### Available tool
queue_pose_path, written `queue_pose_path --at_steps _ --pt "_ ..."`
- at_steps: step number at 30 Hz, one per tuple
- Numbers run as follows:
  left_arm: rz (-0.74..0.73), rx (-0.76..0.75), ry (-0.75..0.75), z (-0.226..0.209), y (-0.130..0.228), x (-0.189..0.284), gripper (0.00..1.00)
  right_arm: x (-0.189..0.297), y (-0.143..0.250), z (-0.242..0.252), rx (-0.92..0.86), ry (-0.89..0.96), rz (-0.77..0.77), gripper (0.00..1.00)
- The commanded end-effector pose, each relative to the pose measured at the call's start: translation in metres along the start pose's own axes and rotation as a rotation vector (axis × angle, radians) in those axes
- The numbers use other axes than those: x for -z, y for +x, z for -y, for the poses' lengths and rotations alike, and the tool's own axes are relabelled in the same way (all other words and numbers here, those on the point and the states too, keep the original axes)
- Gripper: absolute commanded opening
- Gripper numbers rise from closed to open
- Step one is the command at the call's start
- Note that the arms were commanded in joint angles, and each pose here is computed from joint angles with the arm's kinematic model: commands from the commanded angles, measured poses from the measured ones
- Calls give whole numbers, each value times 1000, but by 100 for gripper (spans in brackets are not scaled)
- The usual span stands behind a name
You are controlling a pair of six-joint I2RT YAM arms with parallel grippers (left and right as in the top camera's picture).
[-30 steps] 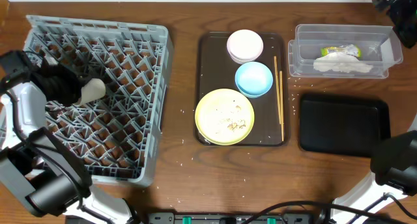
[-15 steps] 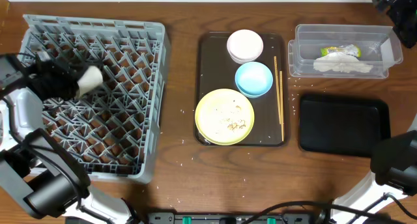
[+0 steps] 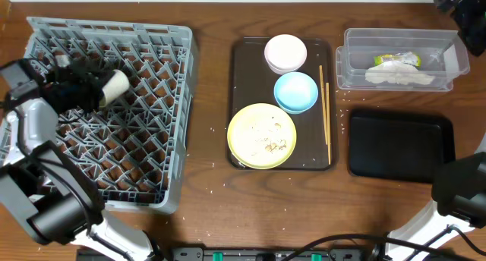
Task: Sort waste into correct bins and load items into the dishwasher
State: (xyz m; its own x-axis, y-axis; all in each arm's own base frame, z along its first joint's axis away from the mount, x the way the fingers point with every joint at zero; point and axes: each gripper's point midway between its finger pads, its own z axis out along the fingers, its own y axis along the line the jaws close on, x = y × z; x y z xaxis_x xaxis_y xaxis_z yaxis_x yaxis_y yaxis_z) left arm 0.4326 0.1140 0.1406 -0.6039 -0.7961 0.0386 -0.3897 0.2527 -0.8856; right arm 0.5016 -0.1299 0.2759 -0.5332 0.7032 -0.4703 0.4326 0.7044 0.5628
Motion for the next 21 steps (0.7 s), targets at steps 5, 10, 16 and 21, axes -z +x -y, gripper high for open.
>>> queue_pose_path --at_steps 5,10,16,21 --pt "11 64 -88 -27 -1 -8 13 9 -5 -1 -5 1 21 99" --pt "47 145 -209 -55 -1 2 25 9 -5 -1 -5 1 22 99" --pt "90 158 -236 -70 -12 23 47 9 -5 -1 -5 1 21 99" --pt "150 194 -356 -92 -16 43 60 9 -5 -1 -5 1 21 99"
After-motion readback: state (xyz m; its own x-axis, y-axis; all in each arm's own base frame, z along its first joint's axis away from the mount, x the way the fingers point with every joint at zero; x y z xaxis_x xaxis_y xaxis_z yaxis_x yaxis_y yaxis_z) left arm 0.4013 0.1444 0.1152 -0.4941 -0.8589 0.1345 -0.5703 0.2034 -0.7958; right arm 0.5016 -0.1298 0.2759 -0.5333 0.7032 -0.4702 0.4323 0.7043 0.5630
